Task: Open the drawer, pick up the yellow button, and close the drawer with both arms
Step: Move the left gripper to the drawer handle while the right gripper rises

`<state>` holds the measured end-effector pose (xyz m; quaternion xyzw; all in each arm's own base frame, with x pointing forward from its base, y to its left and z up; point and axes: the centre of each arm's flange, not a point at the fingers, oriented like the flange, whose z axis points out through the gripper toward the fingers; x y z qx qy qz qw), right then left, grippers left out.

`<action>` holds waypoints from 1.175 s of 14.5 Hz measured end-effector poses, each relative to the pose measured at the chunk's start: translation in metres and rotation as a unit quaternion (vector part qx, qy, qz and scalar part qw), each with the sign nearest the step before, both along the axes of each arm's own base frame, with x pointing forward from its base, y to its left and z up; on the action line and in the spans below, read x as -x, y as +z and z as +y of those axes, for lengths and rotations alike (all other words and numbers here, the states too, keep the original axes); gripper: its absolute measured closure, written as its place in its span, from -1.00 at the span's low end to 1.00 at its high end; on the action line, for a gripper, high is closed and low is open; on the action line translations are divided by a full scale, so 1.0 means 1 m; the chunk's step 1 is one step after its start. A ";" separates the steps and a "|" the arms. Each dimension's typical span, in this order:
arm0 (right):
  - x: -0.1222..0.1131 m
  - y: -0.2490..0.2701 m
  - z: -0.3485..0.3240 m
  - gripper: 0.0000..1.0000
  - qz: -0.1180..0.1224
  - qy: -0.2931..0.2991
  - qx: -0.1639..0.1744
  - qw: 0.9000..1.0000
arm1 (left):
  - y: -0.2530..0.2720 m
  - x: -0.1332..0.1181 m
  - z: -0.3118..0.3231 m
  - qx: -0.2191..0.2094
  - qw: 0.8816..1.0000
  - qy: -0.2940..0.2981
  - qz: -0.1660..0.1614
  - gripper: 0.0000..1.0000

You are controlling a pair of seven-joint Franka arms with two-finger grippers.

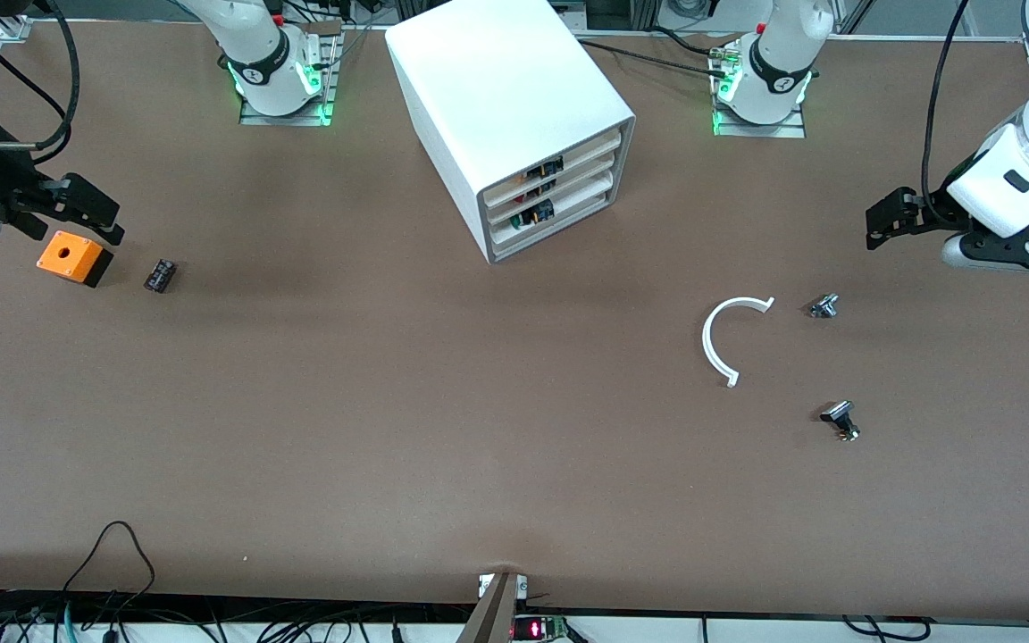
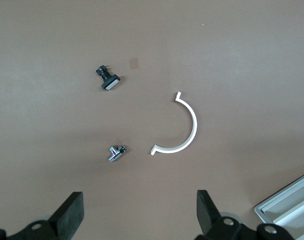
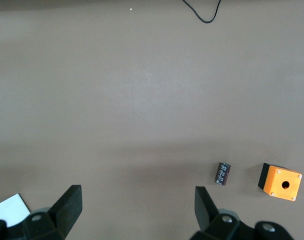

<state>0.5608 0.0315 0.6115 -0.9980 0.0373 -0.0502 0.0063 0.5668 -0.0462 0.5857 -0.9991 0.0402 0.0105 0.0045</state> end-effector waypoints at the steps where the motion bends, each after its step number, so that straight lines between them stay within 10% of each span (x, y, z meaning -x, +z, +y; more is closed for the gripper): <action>1: 0.000 0.000 0.000 -1.00 0.001 -0.002 -0.004 1.000 | 0.000 0.000 0.000 0.000 1.000 0.000 0.000 -0.99; 10: -0.005 -0.016 -0.011 -1.00 0.022 -0.014 -0.024 0.999 | -0.001 0.001 -0.001 0.000 1.000 0.000 0.005 -0.99; 17: -0.029 -0.104 -0.021 -1.00 0.086 0.027 -0.020 0.996 | -0.015 0.028 -0.019 0.060 0.991 -0.004 0.118 -0.99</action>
